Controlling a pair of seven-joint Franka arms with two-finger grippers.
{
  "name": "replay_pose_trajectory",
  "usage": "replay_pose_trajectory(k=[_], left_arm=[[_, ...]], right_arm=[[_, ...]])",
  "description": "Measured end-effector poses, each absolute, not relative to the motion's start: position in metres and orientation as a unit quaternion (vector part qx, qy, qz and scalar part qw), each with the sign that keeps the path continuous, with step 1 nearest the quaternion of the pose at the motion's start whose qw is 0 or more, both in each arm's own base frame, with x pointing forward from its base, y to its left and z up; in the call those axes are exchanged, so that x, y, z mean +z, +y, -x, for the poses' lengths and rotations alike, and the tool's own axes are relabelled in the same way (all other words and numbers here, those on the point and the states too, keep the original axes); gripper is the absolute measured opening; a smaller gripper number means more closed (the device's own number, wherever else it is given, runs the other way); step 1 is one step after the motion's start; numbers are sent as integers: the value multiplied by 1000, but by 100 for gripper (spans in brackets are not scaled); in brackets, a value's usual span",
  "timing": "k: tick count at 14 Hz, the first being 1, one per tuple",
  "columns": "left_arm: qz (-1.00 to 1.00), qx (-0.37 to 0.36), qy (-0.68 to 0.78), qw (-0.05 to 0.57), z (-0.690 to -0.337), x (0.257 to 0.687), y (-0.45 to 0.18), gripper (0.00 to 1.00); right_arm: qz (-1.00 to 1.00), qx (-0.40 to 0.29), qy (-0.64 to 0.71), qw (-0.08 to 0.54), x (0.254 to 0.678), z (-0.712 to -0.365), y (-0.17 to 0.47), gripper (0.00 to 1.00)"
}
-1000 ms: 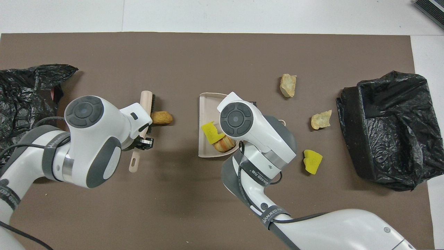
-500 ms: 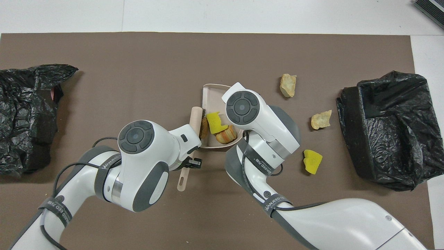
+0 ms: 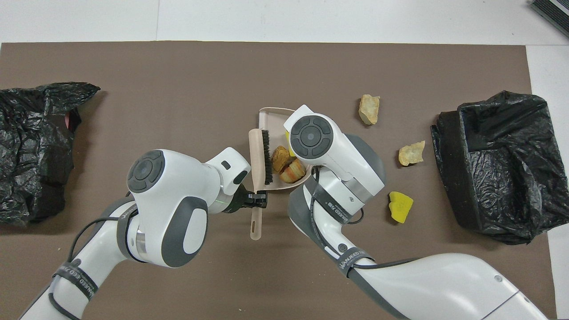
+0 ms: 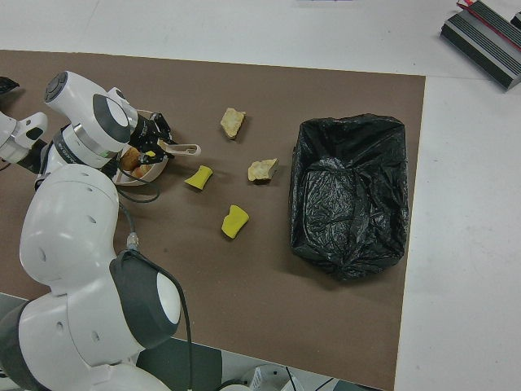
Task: Sweep and dump trash in bin
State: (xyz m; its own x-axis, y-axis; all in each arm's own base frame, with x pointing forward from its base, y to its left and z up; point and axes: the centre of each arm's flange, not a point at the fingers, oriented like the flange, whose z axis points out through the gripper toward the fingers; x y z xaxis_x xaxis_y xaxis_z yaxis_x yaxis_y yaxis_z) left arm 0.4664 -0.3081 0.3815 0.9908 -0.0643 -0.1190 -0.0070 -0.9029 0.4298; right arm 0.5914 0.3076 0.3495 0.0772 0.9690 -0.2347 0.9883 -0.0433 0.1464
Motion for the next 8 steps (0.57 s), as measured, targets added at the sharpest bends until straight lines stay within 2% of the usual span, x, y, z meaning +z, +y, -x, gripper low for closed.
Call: replay_pose_trajectory(k=[3,6,8], left_arm=[[-973,-72,8,218,-486,399,-265,26],[-984,-95,-8,150,-494,400,-215,26],[-986,-115,-23,122,-486,398,-212,26]], right_arm=[[-708,-33,692,134,348,-596,304,32],[-706,0,695,135,348,-609,297,32],[-705,5,696,136,352,-623,277,32]])
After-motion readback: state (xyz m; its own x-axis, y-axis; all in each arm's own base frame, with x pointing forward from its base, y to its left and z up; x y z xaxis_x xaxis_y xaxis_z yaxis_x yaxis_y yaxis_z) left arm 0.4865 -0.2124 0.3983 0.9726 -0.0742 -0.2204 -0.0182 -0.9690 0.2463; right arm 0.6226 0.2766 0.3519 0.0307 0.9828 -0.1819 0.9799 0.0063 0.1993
